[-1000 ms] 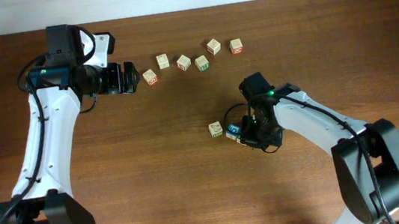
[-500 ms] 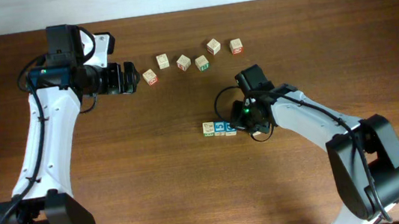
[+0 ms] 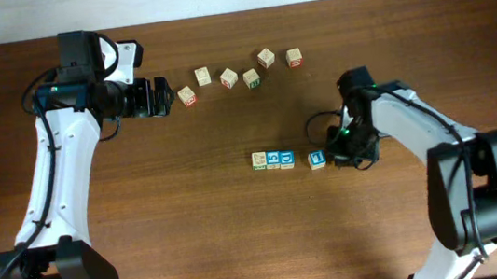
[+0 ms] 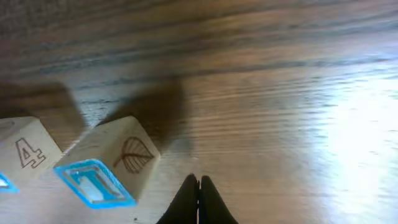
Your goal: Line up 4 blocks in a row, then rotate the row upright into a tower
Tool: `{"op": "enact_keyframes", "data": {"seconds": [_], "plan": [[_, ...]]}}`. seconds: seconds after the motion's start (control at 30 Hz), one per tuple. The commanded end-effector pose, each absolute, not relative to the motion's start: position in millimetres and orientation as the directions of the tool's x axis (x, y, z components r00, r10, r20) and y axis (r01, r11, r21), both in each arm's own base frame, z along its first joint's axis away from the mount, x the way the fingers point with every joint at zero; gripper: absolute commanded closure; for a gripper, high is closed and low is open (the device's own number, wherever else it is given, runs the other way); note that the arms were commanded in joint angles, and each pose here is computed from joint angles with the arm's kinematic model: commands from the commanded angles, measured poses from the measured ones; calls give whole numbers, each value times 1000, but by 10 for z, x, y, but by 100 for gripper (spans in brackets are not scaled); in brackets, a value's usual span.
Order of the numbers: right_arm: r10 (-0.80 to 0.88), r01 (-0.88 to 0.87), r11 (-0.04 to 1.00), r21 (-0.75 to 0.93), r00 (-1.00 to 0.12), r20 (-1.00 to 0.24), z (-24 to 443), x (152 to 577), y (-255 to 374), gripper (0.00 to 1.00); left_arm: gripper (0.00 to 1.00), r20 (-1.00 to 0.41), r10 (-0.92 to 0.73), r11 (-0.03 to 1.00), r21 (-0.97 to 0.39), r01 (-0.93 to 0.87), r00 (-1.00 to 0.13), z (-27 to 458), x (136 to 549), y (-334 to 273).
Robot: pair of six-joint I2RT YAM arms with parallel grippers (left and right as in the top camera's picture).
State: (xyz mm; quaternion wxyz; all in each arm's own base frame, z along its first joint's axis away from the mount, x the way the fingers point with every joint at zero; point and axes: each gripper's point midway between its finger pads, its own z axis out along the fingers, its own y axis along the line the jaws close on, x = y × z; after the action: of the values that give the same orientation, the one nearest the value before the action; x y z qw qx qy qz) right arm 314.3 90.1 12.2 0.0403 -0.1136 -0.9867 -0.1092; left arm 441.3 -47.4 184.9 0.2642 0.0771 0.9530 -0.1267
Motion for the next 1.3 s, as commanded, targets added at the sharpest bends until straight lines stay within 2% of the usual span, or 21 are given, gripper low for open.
{"op": "enact_keyframes", "data": {"seconds": [0.0, 0.2, 0.53, 0.67, 0.83, 0.93, 1.0, 1.03, 1.1, 1.27], "plan": [[199, 229, 939, 258, -970, 138, 2, 3125, 1219, 96, 1, -533, 86, 954, -199, 223, -842, 1889, 4432, -482], [182, 205, 931, 301, -978, 104, -3, 3210, 1399, 96, 1, -533, 86, 954, -199, 223, -842, 1889, 4432, -482], [141, 121, 935, 335, -989, -36, 35, 3550, 1289, 96, 1, -533, 86, 954, -199, 223, -842, 1889, 4432, -482], [111, 87, 915, 394, -993, -39, 79, 3547, 1493, 96, 1, -533, 86, 954, -199, 223, -842, 1889, 4432, -482], [163, 129, 905, 405, -985, -50, 101, 3610, 1607, 96, 1, -533, 86, 954, -199, 223, -842, 1889, 4432, -482], [198, 137, 892, 431, -975, -99, 568, 3894, 1402, 96, 1, -533, 86, 954, -199, 223, -842, 1889, 4432, -482], [212, 178, 897, 406, -977, -39, 739, 3793, 1228, 96, 1, -533, 86, 954, -199, 223, -842, 1889, 4432, -482], [209, 208, 907, 366, -977, 38, 648, 3593, 1193, 96, 1, -533, 86, 954, -199, 223, -842, 1889, 4432, -482], [148, 176, 924, 339, -983, 108, 368, 3301, 1377, 96, 1, -529, 85, 951, -209, 227, -844, 1887, 4419, -499], [125, 151, 932, 330, -987, 98, 174, 3184, 1579, 96, 1, -515, 83, 931, -265, 250, -853, 1891, 4356, -600]]}}
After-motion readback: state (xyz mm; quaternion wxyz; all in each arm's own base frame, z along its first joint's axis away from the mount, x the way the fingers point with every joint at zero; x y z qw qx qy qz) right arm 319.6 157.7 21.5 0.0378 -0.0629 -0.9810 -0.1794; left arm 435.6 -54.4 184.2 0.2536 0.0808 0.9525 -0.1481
